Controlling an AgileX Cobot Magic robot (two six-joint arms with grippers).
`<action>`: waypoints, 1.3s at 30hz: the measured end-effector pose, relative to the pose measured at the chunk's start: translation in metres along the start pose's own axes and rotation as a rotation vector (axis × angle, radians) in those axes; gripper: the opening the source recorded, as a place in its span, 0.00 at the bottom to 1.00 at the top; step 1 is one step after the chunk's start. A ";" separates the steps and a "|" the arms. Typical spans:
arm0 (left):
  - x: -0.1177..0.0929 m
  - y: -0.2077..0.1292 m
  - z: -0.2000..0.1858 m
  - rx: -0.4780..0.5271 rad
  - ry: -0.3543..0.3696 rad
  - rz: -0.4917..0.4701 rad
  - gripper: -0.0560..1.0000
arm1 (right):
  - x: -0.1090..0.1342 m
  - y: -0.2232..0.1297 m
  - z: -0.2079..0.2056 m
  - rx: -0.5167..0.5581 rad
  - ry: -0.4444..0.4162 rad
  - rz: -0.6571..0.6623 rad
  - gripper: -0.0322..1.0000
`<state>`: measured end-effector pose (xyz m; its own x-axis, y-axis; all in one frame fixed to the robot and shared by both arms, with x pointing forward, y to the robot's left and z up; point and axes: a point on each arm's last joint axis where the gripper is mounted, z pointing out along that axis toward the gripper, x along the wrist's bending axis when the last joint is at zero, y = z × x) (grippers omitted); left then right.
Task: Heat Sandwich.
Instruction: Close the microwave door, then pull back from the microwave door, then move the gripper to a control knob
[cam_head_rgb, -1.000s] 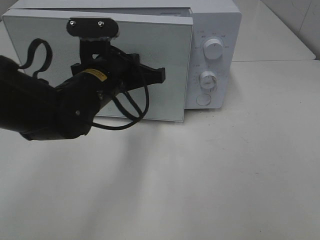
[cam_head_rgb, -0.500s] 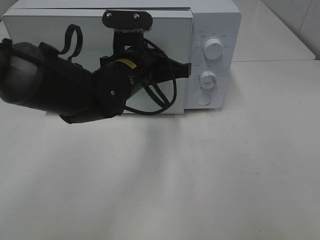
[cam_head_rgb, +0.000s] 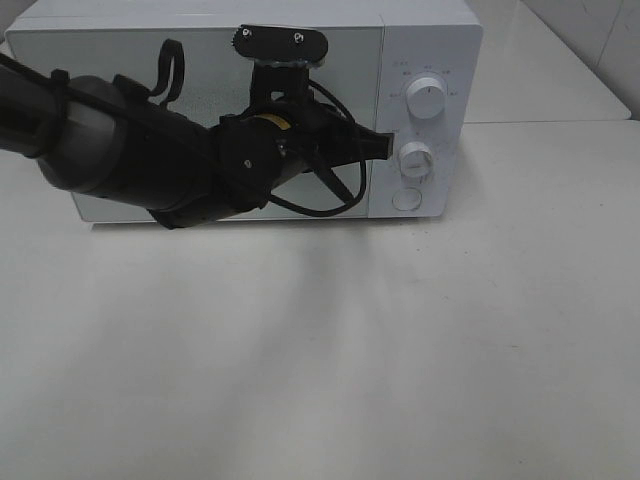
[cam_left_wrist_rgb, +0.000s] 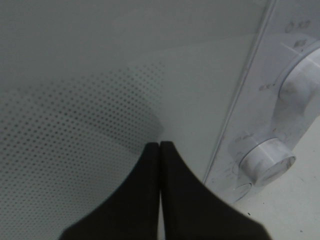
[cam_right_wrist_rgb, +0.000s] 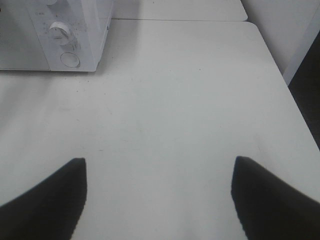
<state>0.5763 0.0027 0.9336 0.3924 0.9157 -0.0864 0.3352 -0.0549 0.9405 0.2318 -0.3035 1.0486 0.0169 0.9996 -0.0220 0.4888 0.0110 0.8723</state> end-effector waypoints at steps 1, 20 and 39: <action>0.000 0.000 0.000 0.000 0.000 0.000 0.05 | 0.000 0.000 0.000 0.000 0.000 0.000 0.78; -0.004 0.015 -0.015 -0.040 -0.002 -0.009 0.05 | 0.000 0.000 0.000 0.000 0.000 0.000 0.78; -0.017 -0.010 -0.076 0.216 -0.150 0.028 0.30 | 0.000 0.000 0.000 0.000 0.000 0.000 0.77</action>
<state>0.5013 0.0182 0.9511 0.5217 0.8441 -0.1241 0.4911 -0.1781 0.8527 0.2318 -0.3035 1.0486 0.0169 0.9996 -0.0220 0.4888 0.0110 0.8723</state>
